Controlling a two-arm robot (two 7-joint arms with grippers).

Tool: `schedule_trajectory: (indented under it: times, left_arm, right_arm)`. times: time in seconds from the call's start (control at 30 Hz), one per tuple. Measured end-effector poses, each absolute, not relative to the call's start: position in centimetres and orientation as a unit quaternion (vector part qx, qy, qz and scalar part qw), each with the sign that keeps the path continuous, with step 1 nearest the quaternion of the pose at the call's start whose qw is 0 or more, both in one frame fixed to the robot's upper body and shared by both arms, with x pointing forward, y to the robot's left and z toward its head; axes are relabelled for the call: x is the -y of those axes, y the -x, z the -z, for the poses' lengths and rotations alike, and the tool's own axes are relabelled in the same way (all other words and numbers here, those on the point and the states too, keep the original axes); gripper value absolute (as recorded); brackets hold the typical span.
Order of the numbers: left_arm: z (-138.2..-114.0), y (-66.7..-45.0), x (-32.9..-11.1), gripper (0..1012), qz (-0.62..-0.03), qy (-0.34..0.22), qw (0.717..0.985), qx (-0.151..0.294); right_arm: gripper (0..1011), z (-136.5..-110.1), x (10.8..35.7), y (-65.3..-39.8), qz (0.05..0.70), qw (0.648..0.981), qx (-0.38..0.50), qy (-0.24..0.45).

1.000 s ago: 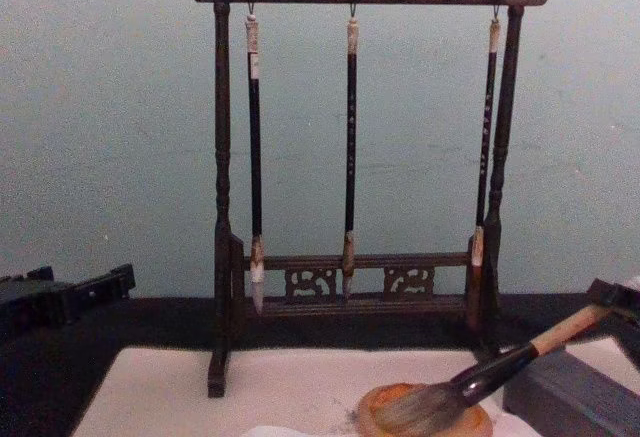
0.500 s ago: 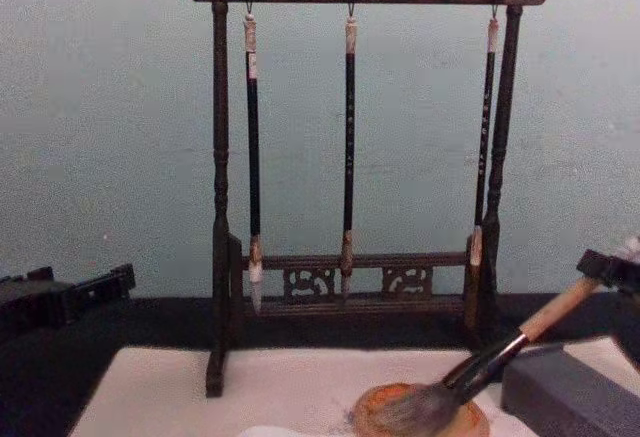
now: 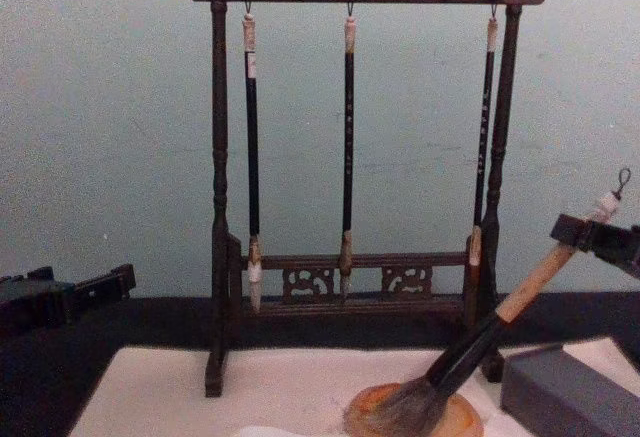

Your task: Pick up the brush from the inkstone, write on the paper, then place the brush back to its original position.

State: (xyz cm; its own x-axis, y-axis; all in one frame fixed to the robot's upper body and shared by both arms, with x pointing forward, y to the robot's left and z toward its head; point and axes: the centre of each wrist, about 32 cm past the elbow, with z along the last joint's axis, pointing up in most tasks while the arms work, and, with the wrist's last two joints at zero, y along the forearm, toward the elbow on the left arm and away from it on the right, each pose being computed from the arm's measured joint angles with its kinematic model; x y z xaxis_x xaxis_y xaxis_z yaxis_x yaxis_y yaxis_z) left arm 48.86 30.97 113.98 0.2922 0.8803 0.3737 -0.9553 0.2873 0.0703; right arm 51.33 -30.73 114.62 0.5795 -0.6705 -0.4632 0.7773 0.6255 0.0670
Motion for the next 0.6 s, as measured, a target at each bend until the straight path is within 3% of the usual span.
schedule_trajectory:
  times: [0.6]
  left_arm:
    - [-114.0, -48.9, -31.0, 1000, -0.58, -0.141, 0.791, 0.132]
  right_arm:
    - [164, -119.1, 29.9, -49.1, 0.403, 0.901, -0.122, -0.102]
